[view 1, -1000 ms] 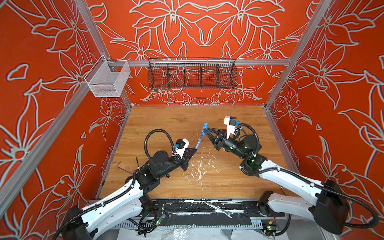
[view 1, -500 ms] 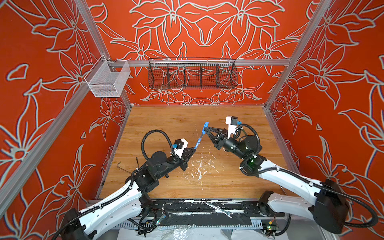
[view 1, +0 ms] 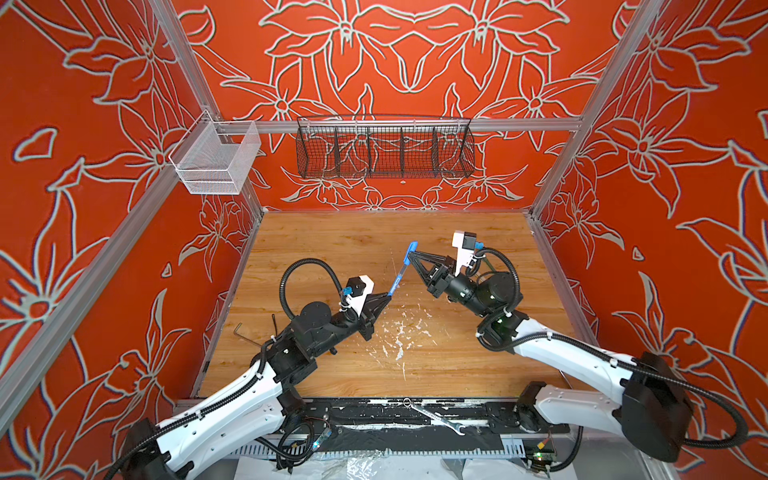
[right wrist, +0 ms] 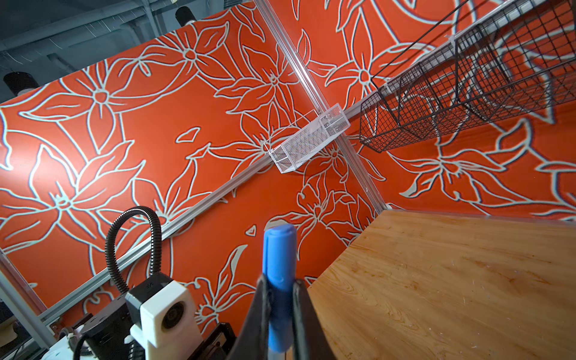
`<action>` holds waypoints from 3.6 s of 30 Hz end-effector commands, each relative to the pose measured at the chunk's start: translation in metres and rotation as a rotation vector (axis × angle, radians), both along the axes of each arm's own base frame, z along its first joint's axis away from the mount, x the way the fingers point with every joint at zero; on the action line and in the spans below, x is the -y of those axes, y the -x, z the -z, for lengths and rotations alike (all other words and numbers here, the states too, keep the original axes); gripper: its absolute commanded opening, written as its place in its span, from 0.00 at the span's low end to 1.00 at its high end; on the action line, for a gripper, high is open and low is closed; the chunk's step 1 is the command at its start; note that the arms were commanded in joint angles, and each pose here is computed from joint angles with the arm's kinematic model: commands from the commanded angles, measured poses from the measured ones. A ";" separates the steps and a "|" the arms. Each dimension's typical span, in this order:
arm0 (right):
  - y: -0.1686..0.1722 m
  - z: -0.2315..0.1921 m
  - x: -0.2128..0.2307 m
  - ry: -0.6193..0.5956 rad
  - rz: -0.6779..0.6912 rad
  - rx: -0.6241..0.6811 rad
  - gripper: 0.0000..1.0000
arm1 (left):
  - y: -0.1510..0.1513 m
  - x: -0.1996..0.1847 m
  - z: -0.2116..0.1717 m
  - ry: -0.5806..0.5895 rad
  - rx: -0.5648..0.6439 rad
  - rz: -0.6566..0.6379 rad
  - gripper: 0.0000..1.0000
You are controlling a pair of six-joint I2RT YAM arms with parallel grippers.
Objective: Insert the pens into the pen caps
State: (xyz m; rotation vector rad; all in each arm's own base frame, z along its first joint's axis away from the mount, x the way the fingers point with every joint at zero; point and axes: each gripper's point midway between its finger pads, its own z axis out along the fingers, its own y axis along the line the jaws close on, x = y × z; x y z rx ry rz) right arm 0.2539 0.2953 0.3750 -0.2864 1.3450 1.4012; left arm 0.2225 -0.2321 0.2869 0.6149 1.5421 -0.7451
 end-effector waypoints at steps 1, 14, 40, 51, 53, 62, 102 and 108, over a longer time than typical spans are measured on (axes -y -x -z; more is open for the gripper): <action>0.008 0.010 -0.003 0.041 -0.017 -0.013 0.00 | 0.004 -0.002 -0.055 0.099 0.117 0.005 0.00; 0.014 -0.004 -0.002 0.017 -0.025 0.031 0.00 | 0.011 0.007 -0.062 0.108 0.118 0.076 0.00; 0.016 0.002 -0.007 0.073 -0.029 0.021 0.00 | 0.019 0.005 -0.077 0.180 0.117 0.103 0.00; 0.017 0.004 -0.002 0.060 -0.018 -0.007 0.00 | 0.020 0.001 -0.083 0.192 0.141 0.087 0.00; 0.018 0.004 -0.001 0.057 -0.017 -0.013 0.00 | 0.020 -0.001 -0.084 0.193 0.144 0.082 0.00; 0.025 0.002 -0.007 0.075 -0.078 -0.034 0.00 | 0.015 -0.005 -0.078 0.161 0.143 0.043 0.00; -0.001 0.001 0.050 0.211 0.275 -0.189 0.00 | 0.028 -0.005 -0.004 0.113 -0.087 0.093 0.00; -0.002 0.002 0.063 0.196 0.321 -0.198 0.00 | 0.031 -0.005 0.002 0.134 -0.108 0.102 0.00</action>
